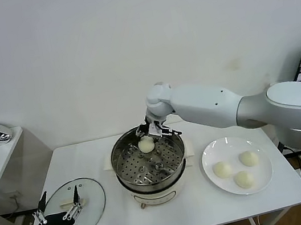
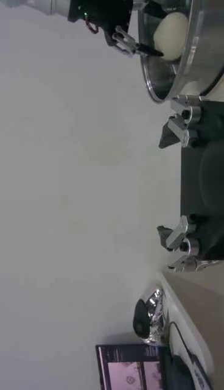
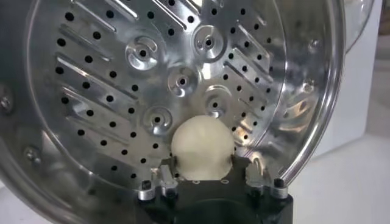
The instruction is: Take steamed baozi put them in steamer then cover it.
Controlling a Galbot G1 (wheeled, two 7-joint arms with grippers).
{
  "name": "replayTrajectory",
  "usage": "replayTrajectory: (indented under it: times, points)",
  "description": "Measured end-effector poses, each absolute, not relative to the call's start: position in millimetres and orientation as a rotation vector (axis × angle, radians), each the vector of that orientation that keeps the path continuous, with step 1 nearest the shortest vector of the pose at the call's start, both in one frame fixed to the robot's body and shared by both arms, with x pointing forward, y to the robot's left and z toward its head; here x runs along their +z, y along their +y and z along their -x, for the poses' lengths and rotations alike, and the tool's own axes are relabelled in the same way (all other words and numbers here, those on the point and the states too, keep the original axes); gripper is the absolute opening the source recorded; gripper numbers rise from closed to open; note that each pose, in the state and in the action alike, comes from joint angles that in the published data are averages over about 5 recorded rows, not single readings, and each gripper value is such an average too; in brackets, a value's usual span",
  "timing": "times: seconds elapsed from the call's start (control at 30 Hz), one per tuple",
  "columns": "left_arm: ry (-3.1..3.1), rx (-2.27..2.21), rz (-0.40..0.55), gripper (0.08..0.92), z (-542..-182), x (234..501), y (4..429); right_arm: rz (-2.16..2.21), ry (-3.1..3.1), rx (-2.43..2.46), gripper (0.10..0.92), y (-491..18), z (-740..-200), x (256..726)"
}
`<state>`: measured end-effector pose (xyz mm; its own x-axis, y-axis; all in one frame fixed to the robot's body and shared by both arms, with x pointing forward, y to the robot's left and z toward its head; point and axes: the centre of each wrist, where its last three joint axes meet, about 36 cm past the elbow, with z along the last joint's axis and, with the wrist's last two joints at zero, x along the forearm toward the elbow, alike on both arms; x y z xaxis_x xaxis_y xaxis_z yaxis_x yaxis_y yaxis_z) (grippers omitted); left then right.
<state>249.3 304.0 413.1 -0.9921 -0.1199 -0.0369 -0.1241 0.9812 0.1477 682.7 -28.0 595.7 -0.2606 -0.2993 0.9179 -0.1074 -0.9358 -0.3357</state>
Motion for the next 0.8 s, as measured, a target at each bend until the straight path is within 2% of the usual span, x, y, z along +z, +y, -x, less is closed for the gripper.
replayTrajectory:
  times: [0.23,0.43,0.8]
  points:
    - [3.095,0.238,0.181,0.823,-251.7,418.2,304.3,1.858,0.734,-2.37,0.822,-46.5,-661.2,642.3]
    - [3.094,0.252,0.175,0.823,-253.0,422.3,307.0,1.859,1.148,-2.445,0.823,-101.7,-636.4,678.6]
    - [3.093,0.274,0.136,0.823,-255.7,423.3,303.8,1.858,1.865,-2.493,0.823,-231.8,-581.9,672.2]
